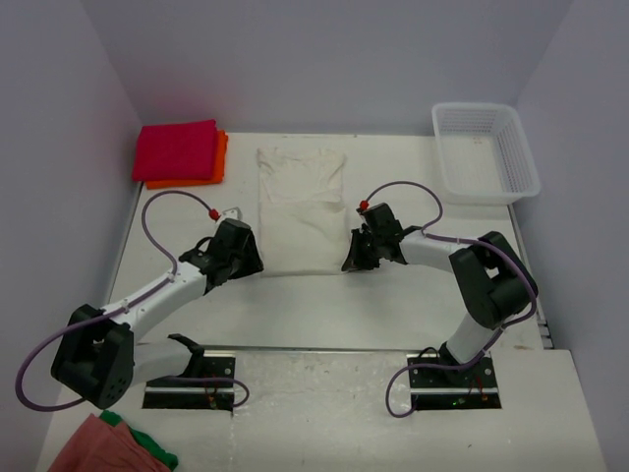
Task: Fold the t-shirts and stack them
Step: Grab one side of the 2/3 rectangular tshirt with both arms
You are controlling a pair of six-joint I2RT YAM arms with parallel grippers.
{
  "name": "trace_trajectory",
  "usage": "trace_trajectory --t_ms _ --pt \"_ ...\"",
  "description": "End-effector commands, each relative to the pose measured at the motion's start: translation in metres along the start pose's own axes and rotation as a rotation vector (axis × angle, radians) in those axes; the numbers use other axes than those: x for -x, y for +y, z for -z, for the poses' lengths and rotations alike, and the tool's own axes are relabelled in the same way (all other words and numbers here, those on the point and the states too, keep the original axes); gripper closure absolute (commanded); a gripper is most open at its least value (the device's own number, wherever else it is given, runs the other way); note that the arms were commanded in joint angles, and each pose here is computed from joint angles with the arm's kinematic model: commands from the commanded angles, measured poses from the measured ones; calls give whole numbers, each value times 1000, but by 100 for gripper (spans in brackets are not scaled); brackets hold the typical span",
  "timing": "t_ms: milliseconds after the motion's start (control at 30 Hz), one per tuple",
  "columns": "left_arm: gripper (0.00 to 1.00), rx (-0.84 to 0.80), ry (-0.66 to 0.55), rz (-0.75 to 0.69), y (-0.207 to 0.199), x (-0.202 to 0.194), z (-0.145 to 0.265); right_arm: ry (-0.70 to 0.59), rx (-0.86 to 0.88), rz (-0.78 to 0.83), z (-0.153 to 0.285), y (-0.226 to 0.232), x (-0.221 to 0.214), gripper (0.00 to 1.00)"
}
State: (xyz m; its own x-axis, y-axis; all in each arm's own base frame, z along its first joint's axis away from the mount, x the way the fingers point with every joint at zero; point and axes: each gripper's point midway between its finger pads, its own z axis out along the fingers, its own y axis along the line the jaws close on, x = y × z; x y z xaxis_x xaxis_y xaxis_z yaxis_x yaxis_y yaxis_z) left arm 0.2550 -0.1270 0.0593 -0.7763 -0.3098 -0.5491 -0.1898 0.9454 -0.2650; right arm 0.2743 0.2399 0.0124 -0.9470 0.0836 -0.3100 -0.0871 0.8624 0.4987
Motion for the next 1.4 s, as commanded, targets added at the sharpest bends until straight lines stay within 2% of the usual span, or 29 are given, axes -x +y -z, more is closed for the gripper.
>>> trace_trajectory --t_ms 0,167,333,633,700,833,967,1233,1367 --pt "51 -103 16 39 -15 -2 -6 39 -68 -2 -5 -21 -14 100" --pt "58 -157 106 43 -18 -20 -25 41 -68 1 -5 -22 -16 100" --pt "58 -153 143 47 -15 -28 -36 37 -63 4 -3 -21 -15 100" --pt "56 -142 138 50 -13 -26 -41 40 -67 4 -5 -22 -15 100" --pt "59 -133 146 49 -11 -28 -41 42 -69 2 -6 -22 -16 100" --pt "75 -112 161 49 -5 -33 -44 43 -73 -3 -6 -24 -16 100" --pt "100 -102 174 48 -2 -36 -49 47 -68 -4 -6 -23 -17 100" --pt "100 -158 198 35 -4 -46 -36 -25 -146 11 12 -31 -15 100" --pt "100 -193 228 31 -3 -59 -17 -78 -159 61 35 -14 -18 100"
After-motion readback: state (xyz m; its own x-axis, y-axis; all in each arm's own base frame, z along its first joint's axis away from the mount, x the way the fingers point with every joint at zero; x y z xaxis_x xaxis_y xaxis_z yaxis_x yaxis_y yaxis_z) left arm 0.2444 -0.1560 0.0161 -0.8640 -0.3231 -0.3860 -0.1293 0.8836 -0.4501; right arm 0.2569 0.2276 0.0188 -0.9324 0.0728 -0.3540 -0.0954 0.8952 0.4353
